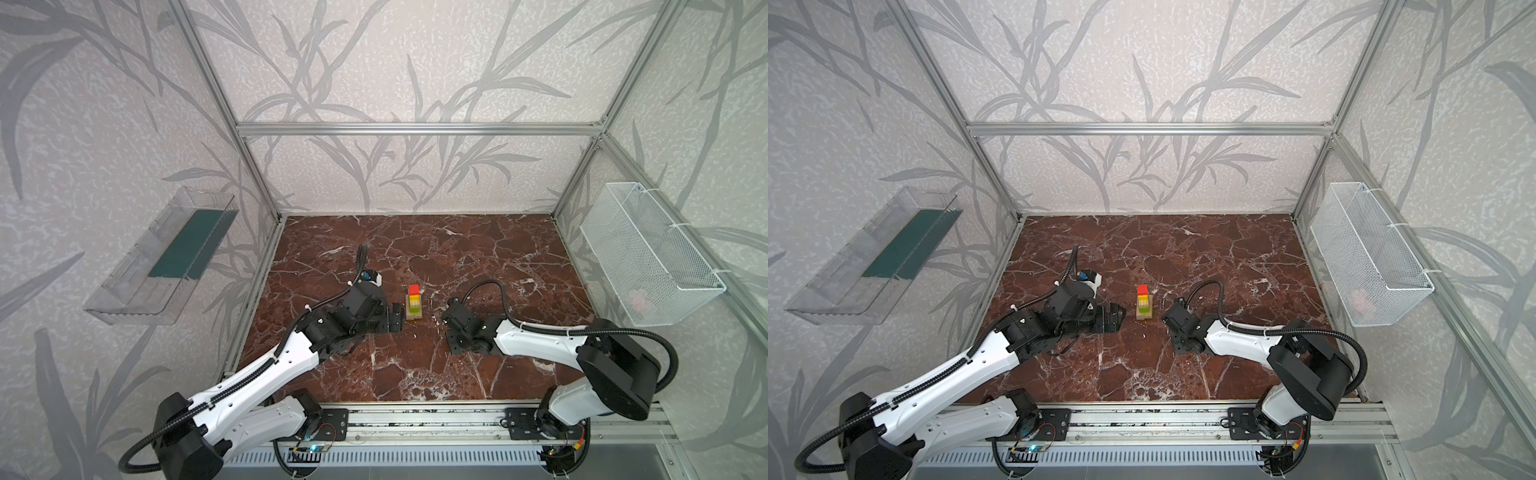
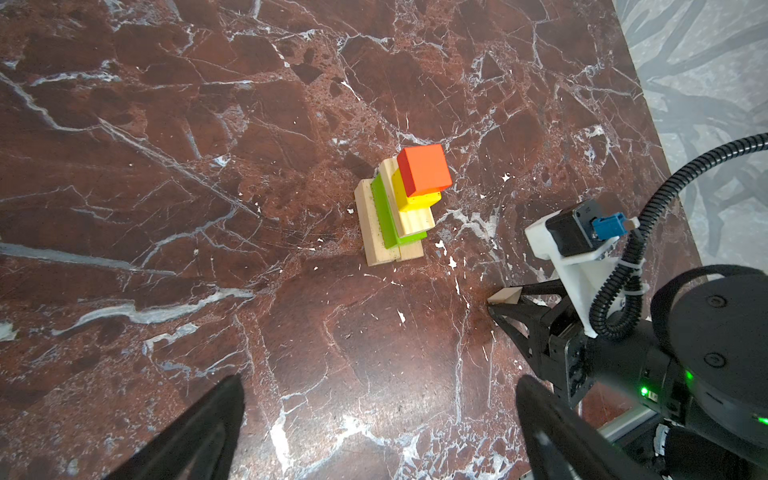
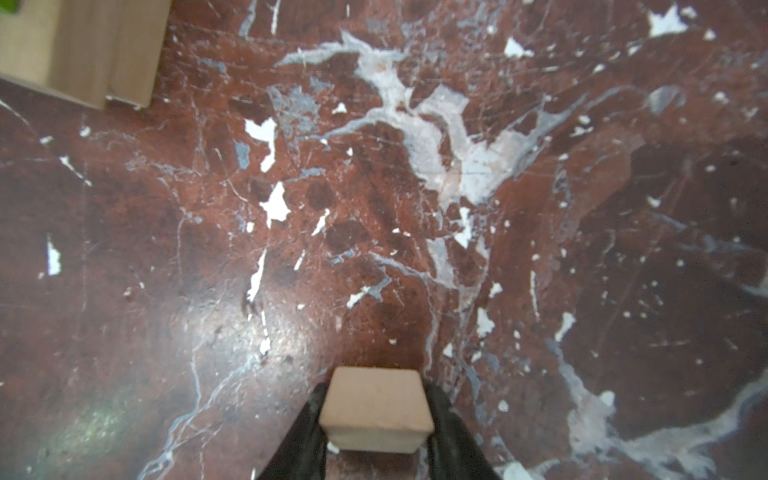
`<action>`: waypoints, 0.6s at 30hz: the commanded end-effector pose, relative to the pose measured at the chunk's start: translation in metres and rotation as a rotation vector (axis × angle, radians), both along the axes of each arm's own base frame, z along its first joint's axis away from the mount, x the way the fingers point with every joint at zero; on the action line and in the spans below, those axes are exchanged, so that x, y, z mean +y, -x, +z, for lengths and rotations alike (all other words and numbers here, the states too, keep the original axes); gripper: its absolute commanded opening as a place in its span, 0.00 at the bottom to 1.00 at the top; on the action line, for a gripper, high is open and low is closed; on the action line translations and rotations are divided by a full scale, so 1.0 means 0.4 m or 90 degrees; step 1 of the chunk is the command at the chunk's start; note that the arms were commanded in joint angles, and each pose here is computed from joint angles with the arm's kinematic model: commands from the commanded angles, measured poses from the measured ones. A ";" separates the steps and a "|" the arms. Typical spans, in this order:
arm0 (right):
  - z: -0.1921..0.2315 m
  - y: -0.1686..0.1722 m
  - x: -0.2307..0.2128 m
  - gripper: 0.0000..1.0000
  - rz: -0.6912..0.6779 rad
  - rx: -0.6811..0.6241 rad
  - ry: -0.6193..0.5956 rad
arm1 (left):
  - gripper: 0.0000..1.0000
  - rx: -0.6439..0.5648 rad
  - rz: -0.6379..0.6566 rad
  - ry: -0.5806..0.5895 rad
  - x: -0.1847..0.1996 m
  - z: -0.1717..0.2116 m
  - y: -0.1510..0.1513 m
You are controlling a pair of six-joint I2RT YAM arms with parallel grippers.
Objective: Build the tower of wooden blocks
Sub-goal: 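Grasp the small wooden wedge with the right gripper and lift it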
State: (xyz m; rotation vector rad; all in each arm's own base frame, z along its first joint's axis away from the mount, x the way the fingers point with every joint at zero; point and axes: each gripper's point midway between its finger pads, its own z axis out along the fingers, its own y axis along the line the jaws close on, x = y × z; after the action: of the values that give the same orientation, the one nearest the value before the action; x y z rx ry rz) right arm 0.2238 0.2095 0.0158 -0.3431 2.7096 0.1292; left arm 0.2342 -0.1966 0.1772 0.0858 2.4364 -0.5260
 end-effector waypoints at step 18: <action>0.237 -0.017 0.052 0.29 0.178 -0.128 -0.082 | 1.00 -0.036 0.015 -0.008 0.042 0.056 0.009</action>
State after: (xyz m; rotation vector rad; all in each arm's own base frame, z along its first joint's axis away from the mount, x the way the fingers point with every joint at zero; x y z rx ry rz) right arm 0.2246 0.2230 0.0824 -0.5460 2.5143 0.2980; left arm 0.2307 -0.1900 0.1839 0.0878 2.4211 -0.5160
